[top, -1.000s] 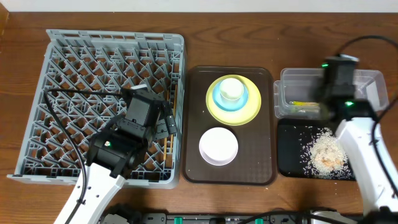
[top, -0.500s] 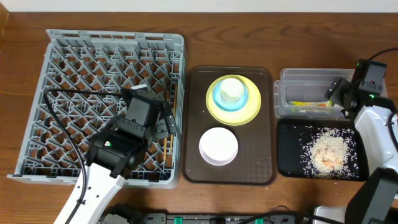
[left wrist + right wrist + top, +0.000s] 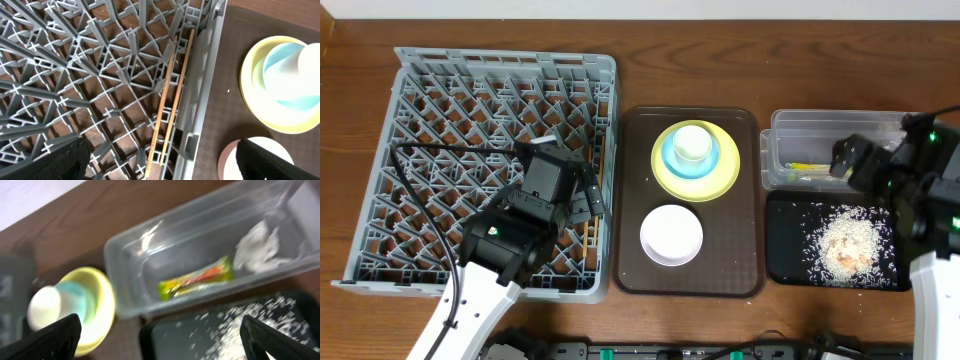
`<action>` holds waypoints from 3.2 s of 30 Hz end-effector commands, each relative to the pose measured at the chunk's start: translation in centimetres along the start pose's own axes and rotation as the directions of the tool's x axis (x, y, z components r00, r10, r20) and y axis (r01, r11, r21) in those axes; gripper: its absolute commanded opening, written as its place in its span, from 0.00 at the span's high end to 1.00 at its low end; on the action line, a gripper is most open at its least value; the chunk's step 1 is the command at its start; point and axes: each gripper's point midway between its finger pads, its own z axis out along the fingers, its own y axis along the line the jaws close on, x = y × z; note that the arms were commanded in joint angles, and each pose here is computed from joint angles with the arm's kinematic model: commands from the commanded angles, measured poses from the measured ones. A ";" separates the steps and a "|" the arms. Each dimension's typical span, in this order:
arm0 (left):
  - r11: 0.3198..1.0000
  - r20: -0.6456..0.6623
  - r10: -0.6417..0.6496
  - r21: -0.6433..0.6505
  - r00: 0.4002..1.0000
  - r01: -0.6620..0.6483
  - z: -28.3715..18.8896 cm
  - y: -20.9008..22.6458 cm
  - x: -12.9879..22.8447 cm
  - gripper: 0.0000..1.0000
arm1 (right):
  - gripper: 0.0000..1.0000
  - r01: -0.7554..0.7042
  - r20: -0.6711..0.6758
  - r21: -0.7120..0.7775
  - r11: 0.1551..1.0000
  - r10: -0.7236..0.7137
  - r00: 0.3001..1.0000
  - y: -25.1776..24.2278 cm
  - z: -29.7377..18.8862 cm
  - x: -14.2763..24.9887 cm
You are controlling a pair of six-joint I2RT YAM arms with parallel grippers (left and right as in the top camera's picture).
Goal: Sort waste into correct bins and load items into the dishwasher
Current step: 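Carry the tissue into the clear plastic bin and open the right gripper, then move the left gripper to the white plate and grasp its rim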
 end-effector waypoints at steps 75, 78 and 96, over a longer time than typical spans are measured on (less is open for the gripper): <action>0.820 -0.213 0.571 0.206 0.793 -0.534 9.6 -17.2 19.2 0.55 | 0.01 -0.011 -0.060 -0.075 0.997 0.007 0.998 1.3 -1.1 1.6; 0.818 -0.226 0.574 0.199 0.787 -0.540 9.6 -16.8 19.4 0.56 | 0.01 -0.011 -0.060 -0.075 0.997 0.007 0.998 1.3 -1.1 1.6; 0.838 -0.253 0.545 0.183 0.799 -0.514 8.9 -16.6 20.8 0.80 | 0.01 -0.011 -0.060 -0.075 0.997 0.007 0.998 1.3 -1.1 1.6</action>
